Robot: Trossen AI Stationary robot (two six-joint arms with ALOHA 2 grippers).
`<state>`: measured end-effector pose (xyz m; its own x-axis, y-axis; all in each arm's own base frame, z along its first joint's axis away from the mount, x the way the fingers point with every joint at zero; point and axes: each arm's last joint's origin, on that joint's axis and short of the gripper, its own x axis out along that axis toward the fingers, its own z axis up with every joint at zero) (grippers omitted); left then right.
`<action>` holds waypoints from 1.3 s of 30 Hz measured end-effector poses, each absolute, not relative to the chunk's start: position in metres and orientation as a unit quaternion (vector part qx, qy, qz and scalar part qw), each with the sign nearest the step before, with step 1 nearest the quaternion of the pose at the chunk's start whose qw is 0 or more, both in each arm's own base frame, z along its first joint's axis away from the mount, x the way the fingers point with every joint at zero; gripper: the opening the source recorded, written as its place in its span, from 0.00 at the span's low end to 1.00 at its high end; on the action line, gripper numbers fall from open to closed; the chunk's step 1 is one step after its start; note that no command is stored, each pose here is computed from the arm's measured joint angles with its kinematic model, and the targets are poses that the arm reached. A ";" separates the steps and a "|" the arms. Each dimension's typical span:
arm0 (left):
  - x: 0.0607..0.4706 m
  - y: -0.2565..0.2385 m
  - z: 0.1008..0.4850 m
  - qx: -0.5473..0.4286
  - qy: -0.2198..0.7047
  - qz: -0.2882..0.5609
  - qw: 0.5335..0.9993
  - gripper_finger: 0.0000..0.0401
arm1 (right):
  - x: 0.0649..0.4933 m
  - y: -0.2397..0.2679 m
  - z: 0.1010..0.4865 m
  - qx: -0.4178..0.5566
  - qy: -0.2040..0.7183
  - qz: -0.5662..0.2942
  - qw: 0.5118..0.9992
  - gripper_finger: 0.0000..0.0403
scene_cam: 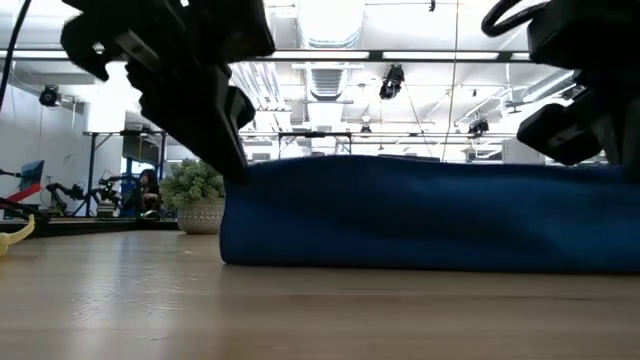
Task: Fold microfiber towels
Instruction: Fold the blue towel
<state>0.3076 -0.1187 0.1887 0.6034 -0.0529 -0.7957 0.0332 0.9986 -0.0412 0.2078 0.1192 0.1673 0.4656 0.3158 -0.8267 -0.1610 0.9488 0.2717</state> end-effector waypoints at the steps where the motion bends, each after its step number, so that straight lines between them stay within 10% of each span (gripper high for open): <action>1: 0.307 -0.116 0.188 -0.009 0.449 -0.018 0.893 0.00 | 0.207 0.118 0.167 0.078 0.500 0.137 0.851 0.02; 39: 0.321 -0.061 0.188 0.027 0.448 0.072 0.891 0.00 | 0.221 0.042 0.158 0.058 0.534 0.028 0.843 0.02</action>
<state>0.3209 -0.0613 0.1880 0.5882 0.1530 -0.7941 -0.1052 0.9881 0.1124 0.2210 0.0422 0.1578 0.4277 0.1087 -0.8973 0.0149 0.9918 0.1273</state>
